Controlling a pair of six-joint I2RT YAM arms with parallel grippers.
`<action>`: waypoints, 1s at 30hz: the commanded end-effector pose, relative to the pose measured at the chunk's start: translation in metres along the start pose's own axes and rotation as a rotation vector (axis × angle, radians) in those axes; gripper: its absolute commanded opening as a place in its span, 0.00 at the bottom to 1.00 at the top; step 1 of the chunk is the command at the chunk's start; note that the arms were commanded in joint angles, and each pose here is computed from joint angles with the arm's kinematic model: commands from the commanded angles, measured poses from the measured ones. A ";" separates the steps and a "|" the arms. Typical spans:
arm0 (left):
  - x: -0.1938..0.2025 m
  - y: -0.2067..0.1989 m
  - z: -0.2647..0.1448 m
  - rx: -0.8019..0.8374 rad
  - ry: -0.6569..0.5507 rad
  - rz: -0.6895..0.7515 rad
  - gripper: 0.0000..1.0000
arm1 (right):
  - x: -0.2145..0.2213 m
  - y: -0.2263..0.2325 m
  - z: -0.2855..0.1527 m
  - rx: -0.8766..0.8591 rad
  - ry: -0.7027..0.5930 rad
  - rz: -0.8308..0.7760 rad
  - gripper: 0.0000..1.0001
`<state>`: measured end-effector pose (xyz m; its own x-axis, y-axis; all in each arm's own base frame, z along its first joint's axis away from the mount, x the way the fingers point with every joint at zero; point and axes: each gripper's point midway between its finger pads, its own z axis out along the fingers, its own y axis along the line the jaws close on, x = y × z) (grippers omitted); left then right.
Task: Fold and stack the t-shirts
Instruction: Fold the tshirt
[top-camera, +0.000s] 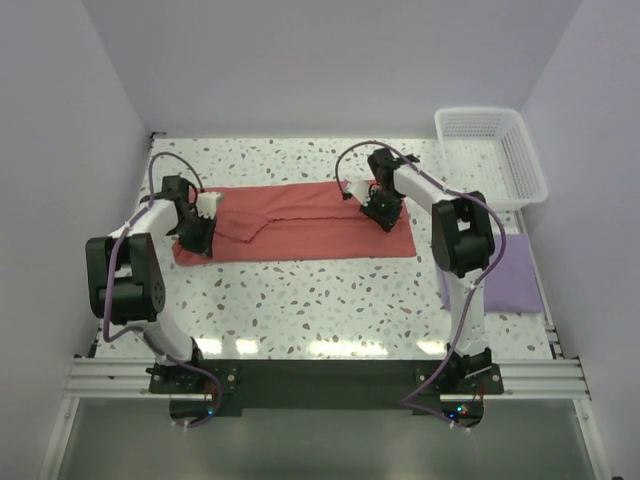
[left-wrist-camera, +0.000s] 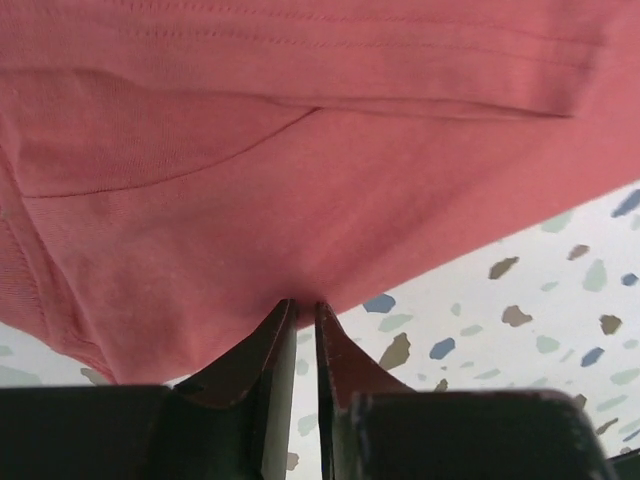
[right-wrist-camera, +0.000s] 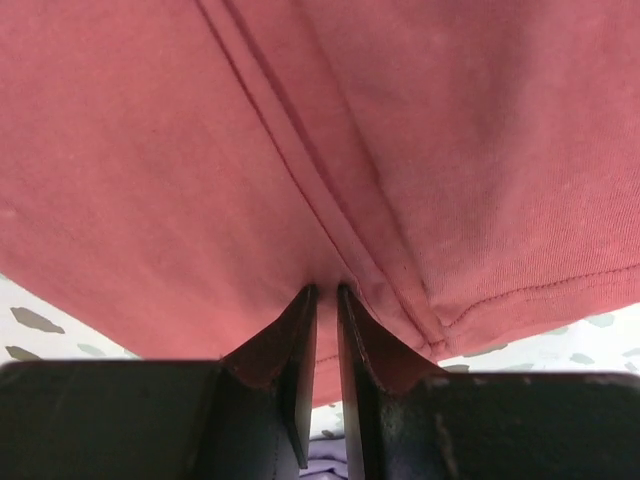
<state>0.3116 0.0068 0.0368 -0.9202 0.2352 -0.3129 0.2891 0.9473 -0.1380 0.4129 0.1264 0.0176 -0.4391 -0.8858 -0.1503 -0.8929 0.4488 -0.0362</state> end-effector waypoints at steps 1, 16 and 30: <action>0.008 0.017 0.015 -0.087 0.042 -0.067 0.17 | 0.012 0.008 0.004 0.021 0.043 -0.076 0.19; -0.202 0.112 0.053 -0.204 -0.216 0.047 0.19 | 0.007 0.221 -0.057 -0.361 -0.063 -0.168 0.23; -0.206 0.036 -0.041 -0.065 -0.417 0.102 0.41 | -0.019 0.090 -0.019 -0.076 -0.007 -0.114 0.18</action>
<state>0.5212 0.0230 0.1326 -0.7086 0.2377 -0.6644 0.2993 0.9539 0.0221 0.3168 0.1947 0.0621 -0.3428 -0.9119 -0.2255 -0.9394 0.3345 0.0756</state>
